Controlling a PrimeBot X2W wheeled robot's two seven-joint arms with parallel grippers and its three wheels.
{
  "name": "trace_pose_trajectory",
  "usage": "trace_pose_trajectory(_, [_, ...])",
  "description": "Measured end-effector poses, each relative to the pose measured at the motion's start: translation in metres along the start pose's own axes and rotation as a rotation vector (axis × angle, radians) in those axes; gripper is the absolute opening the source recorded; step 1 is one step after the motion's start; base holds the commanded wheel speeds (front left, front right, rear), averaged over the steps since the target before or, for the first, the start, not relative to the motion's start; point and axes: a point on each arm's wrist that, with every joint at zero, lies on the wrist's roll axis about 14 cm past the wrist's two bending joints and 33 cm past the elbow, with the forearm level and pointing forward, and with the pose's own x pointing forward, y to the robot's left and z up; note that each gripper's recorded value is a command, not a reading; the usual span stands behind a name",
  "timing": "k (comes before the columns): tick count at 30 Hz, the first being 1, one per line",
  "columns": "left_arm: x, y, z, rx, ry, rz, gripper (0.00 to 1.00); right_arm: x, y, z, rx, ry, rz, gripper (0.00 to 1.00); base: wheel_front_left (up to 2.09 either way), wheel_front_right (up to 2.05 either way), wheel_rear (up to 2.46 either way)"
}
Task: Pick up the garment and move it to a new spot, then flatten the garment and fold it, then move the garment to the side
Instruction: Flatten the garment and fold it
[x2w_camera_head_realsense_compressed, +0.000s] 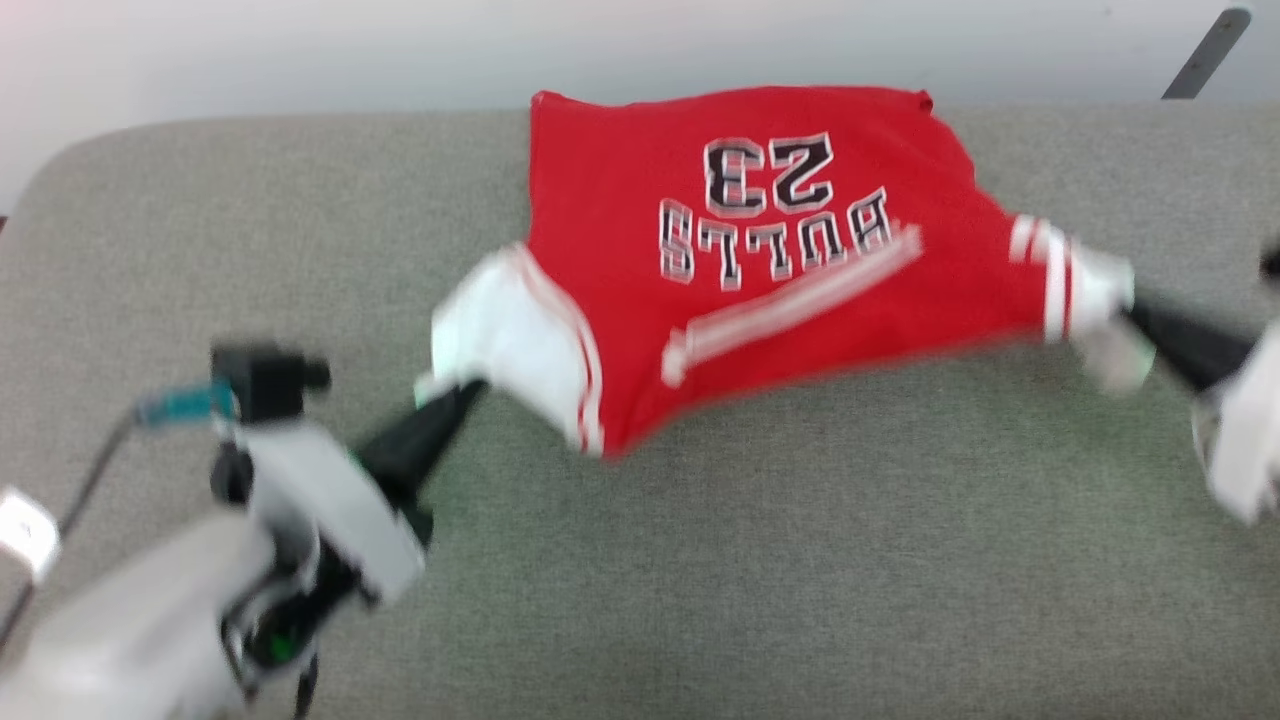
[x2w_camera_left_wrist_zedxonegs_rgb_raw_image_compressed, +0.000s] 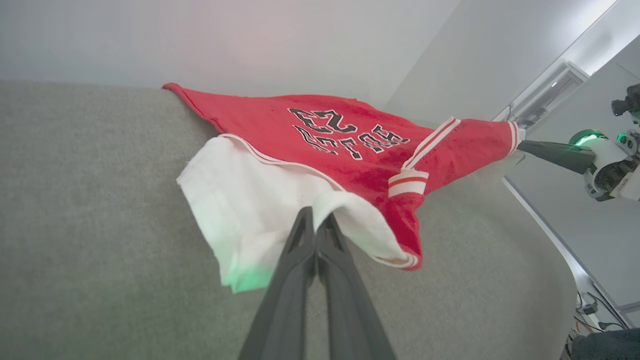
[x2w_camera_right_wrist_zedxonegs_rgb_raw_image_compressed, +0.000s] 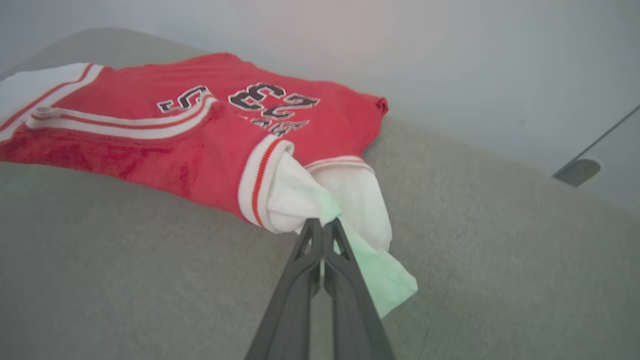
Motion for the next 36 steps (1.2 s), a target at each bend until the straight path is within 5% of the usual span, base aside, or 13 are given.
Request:
trace_pose_trajectory(11, [-0.059,-0.001,-0.065,-0.016,0.161,0.012,0.0,-0.071,0.029,-0.081,0.158,0.199,0.059,0.0,0.0,0.0,0.0])
trace_pose_trajectory(24, [-0.108,0.005,-0.103,-0.101,0.294,0.058,0.0,-0.101,0.054,-0.131,0.281,0.328,0.102,0.0,0.0,0.0,0.0])
trace_pose_trajectory(36, [-0.096,-0.002,-0.121,-0.121,0.31,0.047,0.0,-0.096,0.079,-0.156,0.286,0.438,0.151,0.0,0.0,0.0,0.0])
